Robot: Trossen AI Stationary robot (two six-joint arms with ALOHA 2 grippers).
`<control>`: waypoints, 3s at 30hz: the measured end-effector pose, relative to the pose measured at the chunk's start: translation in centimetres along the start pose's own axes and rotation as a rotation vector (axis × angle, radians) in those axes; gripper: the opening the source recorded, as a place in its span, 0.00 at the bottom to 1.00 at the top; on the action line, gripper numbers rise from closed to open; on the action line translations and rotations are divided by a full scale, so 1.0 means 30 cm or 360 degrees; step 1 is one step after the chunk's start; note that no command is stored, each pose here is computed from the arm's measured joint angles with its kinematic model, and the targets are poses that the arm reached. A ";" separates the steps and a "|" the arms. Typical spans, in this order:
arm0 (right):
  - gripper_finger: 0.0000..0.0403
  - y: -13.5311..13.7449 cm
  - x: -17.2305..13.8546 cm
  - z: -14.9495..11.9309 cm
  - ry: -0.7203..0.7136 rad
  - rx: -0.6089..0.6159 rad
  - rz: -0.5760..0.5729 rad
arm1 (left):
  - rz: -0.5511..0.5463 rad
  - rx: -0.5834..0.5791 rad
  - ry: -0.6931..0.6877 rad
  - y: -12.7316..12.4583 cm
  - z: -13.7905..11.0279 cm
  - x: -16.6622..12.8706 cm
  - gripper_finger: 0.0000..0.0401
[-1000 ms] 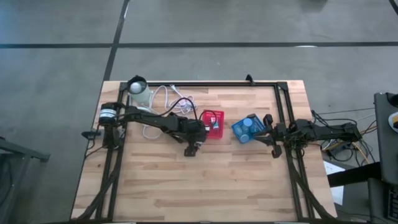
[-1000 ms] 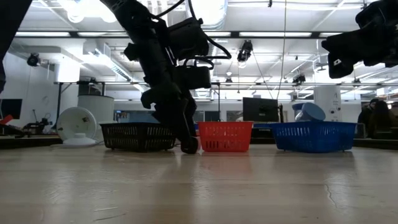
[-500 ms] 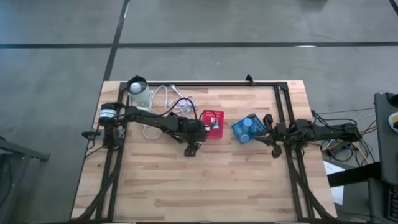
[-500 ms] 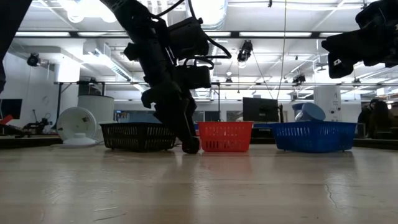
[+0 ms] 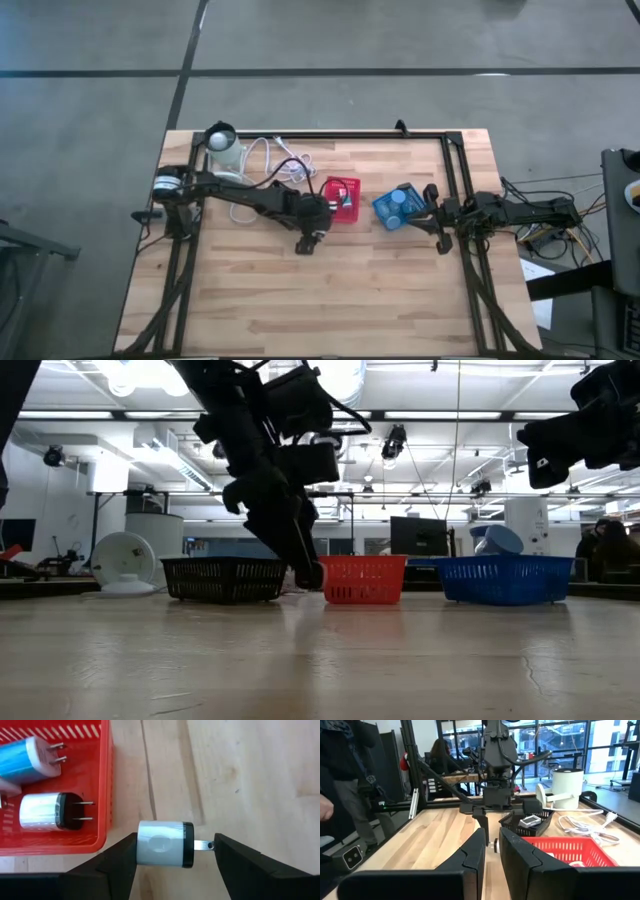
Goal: Pick & Place Office items
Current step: Put the white charger adapter into the red basket
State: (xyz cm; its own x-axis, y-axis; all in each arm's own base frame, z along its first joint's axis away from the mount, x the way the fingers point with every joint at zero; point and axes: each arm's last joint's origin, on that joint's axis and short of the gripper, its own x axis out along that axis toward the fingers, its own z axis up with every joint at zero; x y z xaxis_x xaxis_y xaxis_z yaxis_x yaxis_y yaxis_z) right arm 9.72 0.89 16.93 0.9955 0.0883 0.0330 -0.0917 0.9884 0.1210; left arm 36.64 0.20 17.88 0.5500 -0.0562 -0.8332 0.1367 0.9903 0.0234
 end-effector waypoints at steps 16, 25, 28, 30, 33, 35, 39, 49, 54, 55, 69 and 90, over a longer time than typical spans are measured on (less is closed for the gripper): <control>0.13 0.000 0.000 -0.001 0.0005 0.0005 -0.0001 | -0.0241 0.0054 -0.0229 -0.063 0.051 -0.184 0.62; 0.13 0.000 0.000 -0.003 0.0013 0.0012 0.0000 | -0.0306 0.0092 -0.0484 -0.105 0.068 -0.408 0.62; 0.13 0.000 0.000 -0.003 0.0013 0.0013 0.0000 | -0.0305 0.0113 -0.0588 -0.115 0.057 -0.485 0.62; 0.13 0.000 0.000 -0.003 0.0014 0.0016 0.0000 | -0.0322 0.0150 -0.0670 -0.121 0.040 -0.533 0.62; 0.13 0.000 0.000 -0.004 0.0020 0.0017 0.0000 | -0.0321 0.0164 -0.0803 -0.126 -0.004 -0.594 0.62; 0.13 -0.001 0.000 -0.005 0.0024 0.0017 -0.0001 | -0.0308 0.0162 -0.0891 -0.129 -0.041 -0.627 0.62; 0.13 0.000 0.000 -0.005 0.0025 0.0017 -0.0001 | -0.0242 0.0131 -0.1031 -0.132 -0.127 -0.671 0.62; 0.13 0.000 0.000 -0.005 0.0023 0.0017 -0.0001 | -0.0084 0.0014 -0.1347 -0.137 -0.336 -0.688 0.62; 0.13 0.000 0.000 -0.005 0.0023 0.0017 -0.0001 | 0.0016 -0.0085 -0.1398 -0.135 -0.428 -0.654 0.62; 0.13 0.000 0.000 -0.005 0.0023 0.0017 -0.0001 | 0.0029 -0.0107 -0.1403 -0.135 -0.443 -0.647 0.62; 0.13 0.000 0.000 -0.004 0.0019 0.0016 -0.0001 | 0.0054 -0.0147 -0.1519 -0.140 -0.553 -0.608 0.62; 0.13 0.000 0.000 -0.004 0.0020 0.0023 -0.0001 | 0.0054 -0.0146 -0.1555 -0.142 -0.591 -0.601 0.62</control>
State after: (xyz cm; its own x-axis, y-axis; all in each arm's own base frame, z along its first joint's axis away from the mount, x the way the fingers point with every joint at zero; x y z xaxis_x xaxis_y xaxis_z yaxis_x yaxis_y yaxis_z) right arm 9.73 0.89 16.80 0.9958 0.0892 0.0204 -0.0911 0.9866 0.1356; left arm 11.55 -0.76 23.01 0.9977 -0.0667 -0.0084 0.0663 0.9970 -0.0387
